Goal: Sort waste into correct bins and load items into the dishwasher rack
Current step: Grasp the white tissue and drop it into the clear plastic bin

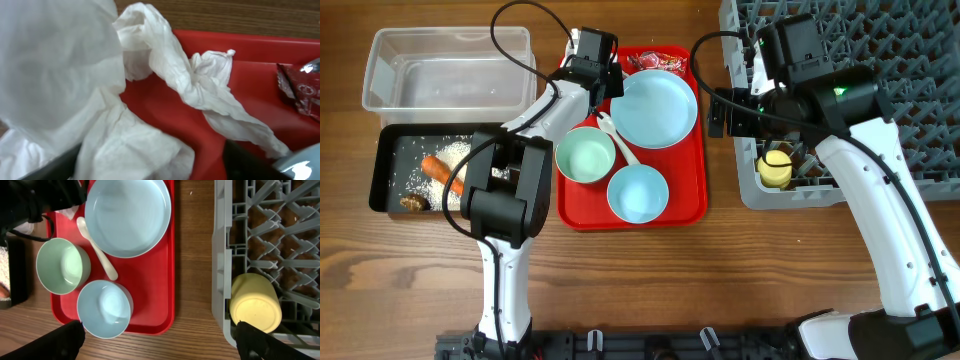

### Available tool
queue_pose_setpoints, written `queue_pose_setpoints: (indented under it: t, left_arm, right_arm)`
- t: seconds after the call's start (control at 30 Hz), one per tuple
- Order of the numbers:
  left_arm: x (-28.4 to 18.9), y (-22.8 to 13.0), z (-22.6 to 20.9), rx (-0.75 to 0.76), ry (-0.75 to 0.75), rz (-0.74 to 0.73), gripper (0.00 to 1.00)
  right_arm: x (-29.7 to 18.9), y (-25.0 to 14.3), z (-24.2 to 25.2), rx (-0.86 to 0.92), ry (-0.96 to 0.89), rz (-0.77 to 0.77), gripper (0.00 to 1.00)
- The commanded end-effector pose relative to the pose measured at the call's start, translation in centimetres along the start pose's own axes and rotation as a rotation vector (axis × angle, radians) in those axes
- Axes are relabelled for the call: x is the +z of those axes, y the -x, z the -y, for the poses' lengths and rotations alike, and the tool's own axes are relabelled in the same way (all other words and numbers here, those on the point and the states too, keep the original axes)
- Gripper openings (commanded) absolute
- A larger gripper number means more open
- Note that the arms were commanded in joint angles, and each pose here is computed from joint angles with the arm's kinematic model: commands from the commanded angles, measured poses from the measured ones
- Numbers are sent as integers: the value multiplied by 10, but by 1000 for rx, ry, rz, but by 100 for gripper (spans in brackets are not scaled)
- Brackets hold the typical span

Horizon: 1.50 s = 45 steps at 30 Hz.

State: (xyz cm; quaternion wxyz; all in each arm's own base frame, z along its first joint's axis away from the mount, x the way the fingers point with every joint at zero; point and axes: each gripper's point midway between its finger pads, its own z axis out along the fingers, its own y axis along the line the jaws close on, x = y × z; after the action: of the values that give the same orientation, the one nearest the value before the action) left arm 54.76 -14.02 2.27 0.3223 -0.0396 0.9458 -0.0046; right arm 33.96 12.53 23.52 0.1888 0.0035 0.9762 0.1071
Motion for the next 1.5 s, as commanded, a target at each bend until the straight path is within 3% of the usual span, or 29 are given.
queue_pose_setpoints:
  t: [0.0, 0.1, 0.23, 0.43, 0.7, 0.83, 1.0, 1.23, 1.47]
  left_arm:
    - [2, -4, 17, -13, -80, -28, 56]
    - [1, -7, 18, -10, -86, -44, 24]
    - [1, -10, 17, -8, -82, -55, 4]
    - [-21, 12, 19, -17, -99, -5, 4]
    - [-116, 74, 14, -22, -142, 142, 4]
    - [-148, 82, 10, -9, -146, 163, 4]
    - [-149, 77, 4, 15, -119, 145, 4]
    - [-195, 113, -47, -53, 38, 282, 4]
    - [-229, 128, -142, -184, 166, 317, 4]
  right_arm:
    - [4, 0, 3, 2, -18, -4, 99]
    - [4, -1, 3, 1, -19, -7, 99]
    - [7, -3, 4, 2, -23, -16, 100]
    - [7, -4, 5, 2, -24, -19, 100]
    - [7, -4, 5, 2, -24, -20, 99]
    - [7, -4, 5, 3, -23, -20, 100]
    - [7, -4, 5, 3, -24, -21, 100]
    - [7, -5, 5, 3, -26, -25, 100]
    - [7, -4, 5, 4, -23, -20, 100]
